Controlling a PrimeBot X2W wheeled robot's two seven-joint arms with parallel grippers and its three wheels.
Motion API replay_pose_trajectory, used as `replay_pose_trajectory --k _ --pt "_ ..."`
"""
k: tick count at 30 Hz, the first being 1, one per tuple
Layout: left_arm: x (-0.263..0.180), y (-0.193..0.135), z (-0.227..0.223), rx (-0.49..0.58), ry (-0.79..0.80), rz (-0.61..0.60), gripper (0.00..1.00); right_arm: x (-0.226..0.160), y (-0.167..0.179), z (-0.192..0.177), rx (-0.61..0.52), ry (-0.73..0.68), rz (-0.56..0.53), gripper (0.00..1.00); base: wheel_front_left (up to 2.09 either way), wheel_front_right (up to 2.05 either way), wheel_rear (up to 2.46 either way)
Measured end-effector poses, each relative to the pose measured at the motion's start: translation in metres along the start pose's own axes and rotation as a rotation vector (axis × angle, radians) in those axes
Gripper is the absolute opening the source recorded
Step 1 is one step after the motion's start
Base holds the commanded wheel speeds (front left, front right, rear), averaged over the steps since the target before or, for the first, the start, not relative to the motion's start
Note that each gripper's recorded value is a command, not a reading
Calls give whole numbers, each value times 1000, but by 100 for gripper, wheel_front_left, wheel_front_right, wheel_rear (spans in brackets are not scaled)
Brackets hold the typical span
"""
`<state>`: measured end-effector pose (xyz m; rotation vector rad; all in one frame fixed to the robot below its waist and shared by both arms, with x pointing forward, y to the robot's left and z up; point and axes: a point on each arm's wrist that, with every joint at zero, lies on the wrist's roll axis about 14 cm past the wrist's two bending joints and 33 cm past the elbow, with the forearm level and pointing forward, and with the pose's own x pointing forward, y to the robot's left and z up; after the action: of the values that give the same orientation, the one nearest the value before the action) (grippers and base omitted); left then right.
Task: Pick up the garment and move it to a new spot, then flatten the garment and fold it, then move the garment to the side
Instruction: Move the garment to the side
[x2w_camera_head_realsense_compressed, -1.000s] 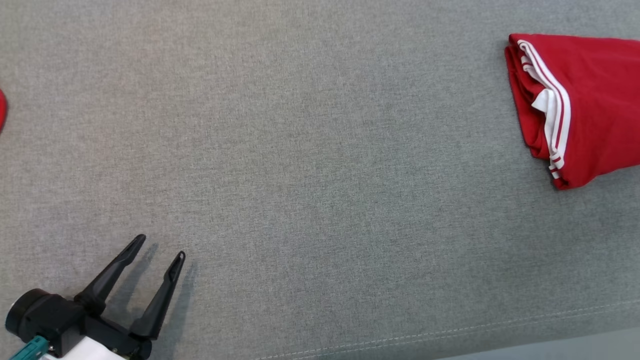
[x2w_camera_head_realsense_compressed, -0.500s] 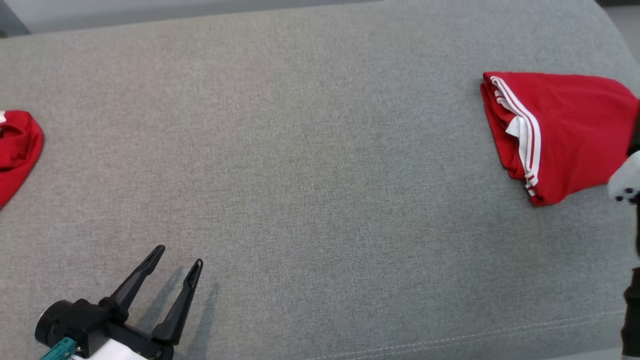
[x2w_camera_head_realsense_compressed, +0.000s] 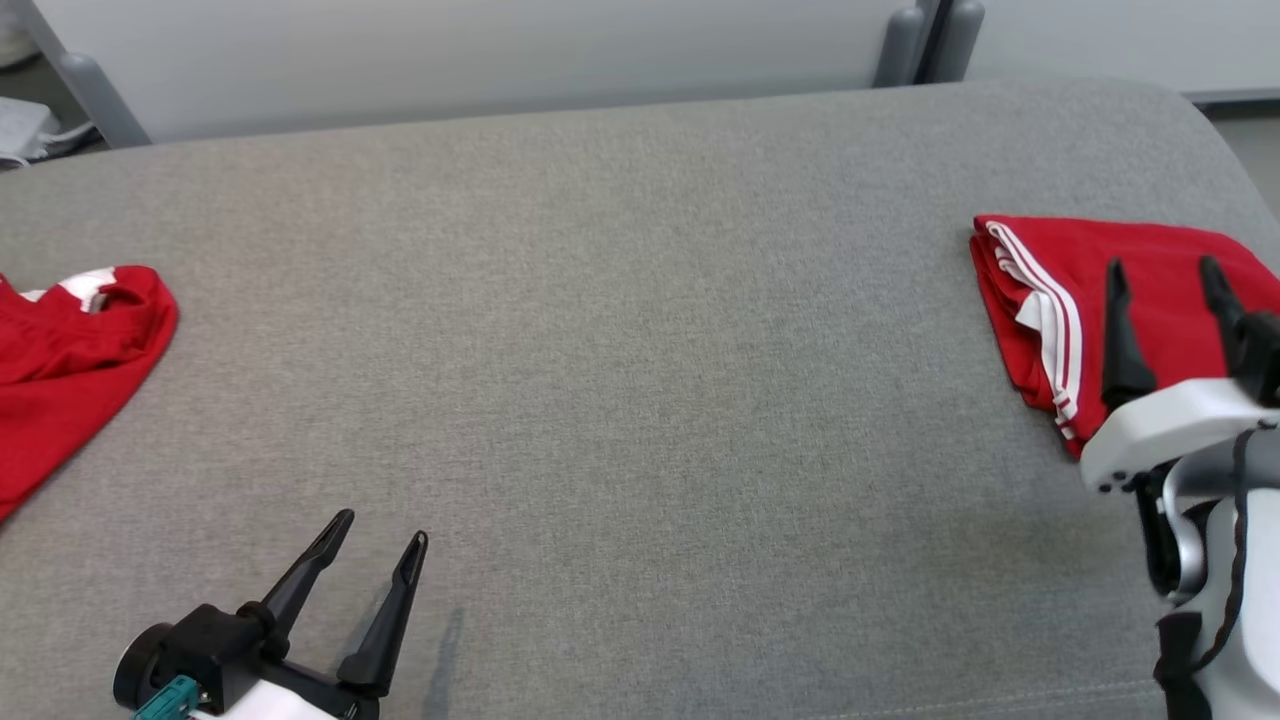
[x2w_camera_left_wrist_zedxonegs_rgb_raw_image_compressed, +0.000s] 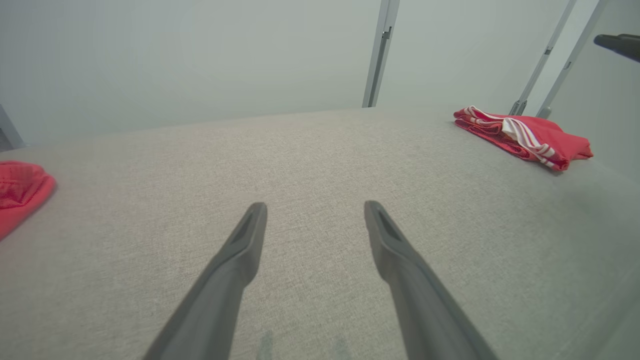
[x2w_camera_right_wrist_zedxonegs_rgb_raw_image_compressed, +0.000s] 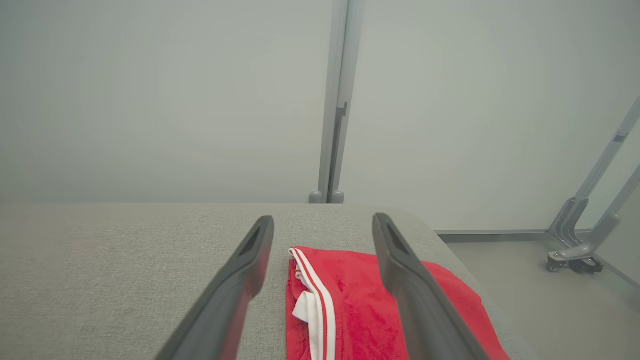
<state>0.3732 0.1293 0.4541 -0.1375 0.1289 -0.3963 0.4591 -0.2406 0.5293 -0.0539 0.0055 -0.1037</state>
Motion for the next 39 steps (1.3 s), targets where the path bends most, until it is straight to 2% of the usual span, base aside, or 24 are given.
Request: replay_pose_trajectory --k 10,15,20,39 --pt "-17 14 11 2 -47 102 100 -23 40 5 108 -72 115 100 0 0 0" --pt "-25 20 13 14 -60 147 100 -38 50 1 143 -77 140 100 0 0 0" --pt "-33 26 14 10 -74 194 100 -53 63 -7 136 -65 181 100 0 0 0" --pt "-55 54 6 21 -64 340 100 -88 77 -31 172 -26 222 100 0 0 0"
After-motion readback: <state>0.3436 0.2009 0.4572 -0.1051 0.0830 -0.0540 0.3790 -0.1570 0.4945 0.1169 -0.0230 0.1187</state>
